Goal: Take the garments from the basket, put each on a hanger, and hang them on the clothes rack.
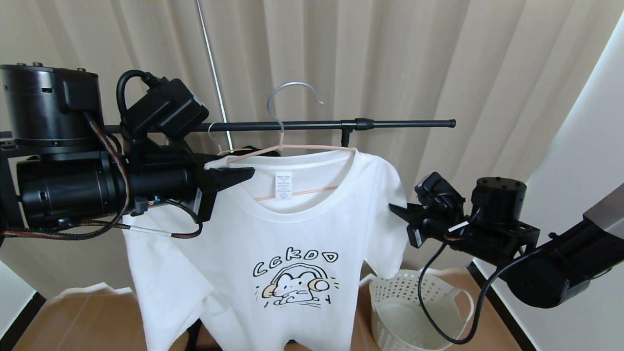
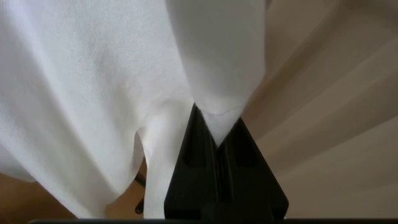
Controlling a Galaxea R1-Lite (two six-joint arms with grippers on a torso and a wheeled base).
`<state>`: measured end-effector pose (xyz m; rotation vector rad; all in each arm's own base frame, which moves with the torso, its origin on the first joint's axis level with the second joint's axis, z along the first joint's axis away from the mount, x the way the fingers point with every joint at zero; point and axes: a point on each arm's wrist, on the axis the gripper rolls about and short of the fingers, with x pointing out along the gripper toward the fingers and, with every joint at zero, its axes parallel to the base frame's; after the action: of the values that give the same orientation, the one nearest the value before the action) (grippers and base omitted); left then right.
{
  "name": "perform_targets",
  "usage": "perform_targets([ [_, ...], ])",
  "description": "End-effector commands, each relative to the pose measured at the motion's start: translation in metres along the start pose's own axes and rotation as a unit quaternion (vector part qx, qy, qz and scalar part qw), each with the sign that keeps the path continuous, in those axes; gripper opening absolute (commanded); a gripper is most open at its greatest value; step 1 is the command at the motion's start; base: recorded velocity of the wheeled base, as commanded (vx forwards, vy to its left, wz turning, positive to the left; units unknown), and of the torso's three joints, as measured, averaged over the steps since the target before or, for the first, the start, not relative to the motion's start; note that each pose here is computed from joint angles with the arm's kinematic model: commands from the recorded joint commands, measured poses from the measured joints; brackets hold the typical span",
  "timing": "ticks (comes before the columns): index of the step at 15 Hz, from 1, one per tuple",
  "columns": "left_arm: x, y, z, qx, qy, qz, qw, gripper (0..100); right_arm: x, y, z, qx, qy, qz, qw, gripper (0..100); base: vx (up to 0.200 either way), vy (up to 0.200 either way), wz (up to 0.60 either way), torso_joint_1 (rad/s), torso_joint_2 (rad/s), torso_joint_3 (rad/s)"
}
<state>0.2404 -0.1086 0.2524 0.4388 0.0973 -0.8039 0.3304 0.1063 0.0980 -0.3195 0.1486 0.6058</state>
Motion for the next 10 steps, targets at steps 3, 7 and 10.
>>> perform_targets([
  [3, -0.002, 0.001, 0.000, -0.001, -0.001, 0.003, 1.0000, 0, -0.001, -0.016, 0.002, 0.004, -0.007, -0.022, 0.9997, 0, 0.000, 0.000, 0.00, 0.000, 0.00, 0.000],
  [7, -0.007, 0.000, 0.002, -0.013, -0.004, 0.006, 0.9999, 0, 0.002, -0.030, 0.002, 0.027, 0.007, -0.044, 0.9986, 0, 0.000, 0.000, 0.00, 0.000, 0.00, 0.000],
  [10, -0.008, -0.002, -0.001, -0.018, -0.001, 0.004, 0.9998, 0, 0.001, -0.030, 0.003, 0.027, 0.007, -0.048, 0.9985, 0, 0.000, 0.000, 0.00, 0.000, 0.00, 0.000],
])
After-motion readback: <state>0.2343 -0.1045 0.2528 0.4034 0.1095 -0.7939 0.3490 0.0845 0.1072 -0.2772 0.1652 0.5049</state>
